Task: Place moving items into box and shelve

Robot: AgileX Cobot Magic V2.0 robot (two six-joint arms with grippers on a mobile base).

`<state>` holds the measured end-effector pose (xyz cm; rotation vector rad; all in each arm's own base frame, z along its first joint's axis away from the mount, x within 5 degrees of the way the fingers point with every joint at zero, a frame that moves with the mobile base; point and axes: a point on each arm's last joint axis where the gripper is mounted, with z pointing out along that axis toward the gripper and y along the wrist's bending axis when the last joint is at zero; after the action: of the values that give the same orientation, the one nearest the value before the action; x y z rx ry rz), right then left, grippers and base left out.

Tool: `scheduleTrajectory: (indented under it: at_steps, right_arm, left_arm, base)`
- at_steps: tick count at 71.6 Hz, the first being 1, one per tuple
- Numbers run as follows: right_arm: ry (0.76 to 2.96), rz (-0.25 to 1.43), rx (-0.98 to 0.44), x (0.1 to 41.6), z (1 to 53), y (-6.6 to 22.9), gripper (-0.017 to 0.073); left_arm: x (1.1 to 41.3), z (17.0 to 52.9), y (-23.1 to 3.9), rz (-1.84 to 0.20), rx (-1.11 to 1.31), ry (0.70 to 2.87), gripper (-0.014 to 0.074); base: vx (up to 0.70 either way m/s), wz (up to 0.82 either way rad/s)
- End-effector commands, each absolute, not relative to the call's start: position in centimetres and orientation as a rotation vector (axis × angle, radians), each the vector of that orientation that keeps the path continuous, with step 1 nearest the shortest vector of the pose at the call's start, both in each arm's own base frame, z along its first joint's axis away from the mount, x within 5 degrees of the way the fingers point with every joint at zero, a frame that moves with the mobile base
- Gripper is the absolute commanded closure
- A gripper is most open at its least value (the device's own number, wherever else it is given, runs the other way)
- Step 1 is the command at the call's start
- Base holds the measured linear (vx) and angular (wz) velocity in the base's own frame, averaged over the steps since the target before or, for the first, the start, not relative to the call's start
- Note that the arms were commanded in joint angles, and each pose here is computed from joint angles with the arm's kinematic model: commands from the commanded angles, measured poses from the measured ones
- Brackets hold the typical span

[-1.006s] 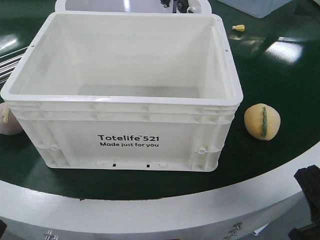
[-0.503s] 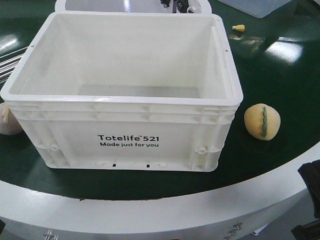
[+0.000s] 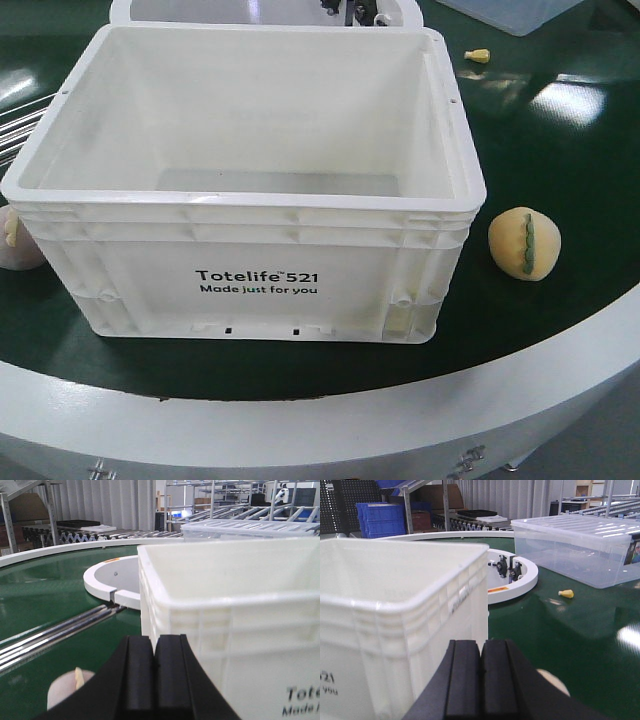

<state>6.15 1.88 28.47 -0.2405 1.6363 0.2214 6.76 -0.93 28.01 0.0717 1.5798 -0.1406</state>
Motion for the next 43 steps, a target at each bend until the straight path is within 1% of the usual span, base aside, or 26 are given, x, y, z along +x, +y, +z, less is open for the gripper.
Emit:
scheduleTrajectory:
  at_steps: [1, 6, 20, 29, 33, 43]
  right_arm:
    - [1.537, 0.198, -0.238, 7.2, 32.7, 2.1, 0.0574]
    - [1.542, 0.178, -0.251, 8.5, 34.6, 2.4, 0.0574]
    - [1.517, 0.15, -0.268, 12.2, 39.1, 3.4, 0.0574]
    - [1.452, 0.156, -0.258, 13.6, 40.5, 3.8, 0.0574]
    - [1.408, 0.159, -0.251, 14.0, 40.8, 3.9, 0.0574]
    - [1.385, 0.166, -0.243, 14.3, 40.9, 4.0, 0.0574]
  left_arm:
    - [8.0, 32.1, -1.1, -0.149, 0.062, 1.473, 0.062]
    - [9.3, 34.5, -1.2, -0.143, 0.067, 1.452, 0.062]
    - [13.1, 38.4, -1.7, -0.146, 0.062, 1.446, 0.062]
    - [15.1, 39.3, -2.0, -0.144, 0.063, 1.466, 0.062]
    - [15.5, 39.2, -2.1, -0.144, 0.063, 1.471, 0.062]
    - [15.8, 39.1, -2.1, -0.144, 0.061, 1.471, 0.0617]
  base:
    - [0.0, 0.0]
    - [0.0, 0.0]
    - [0.0, 0.0]
    - [0.0, 0.0]
    - [0.0, 0.0]
    - [0.0, 0.0]
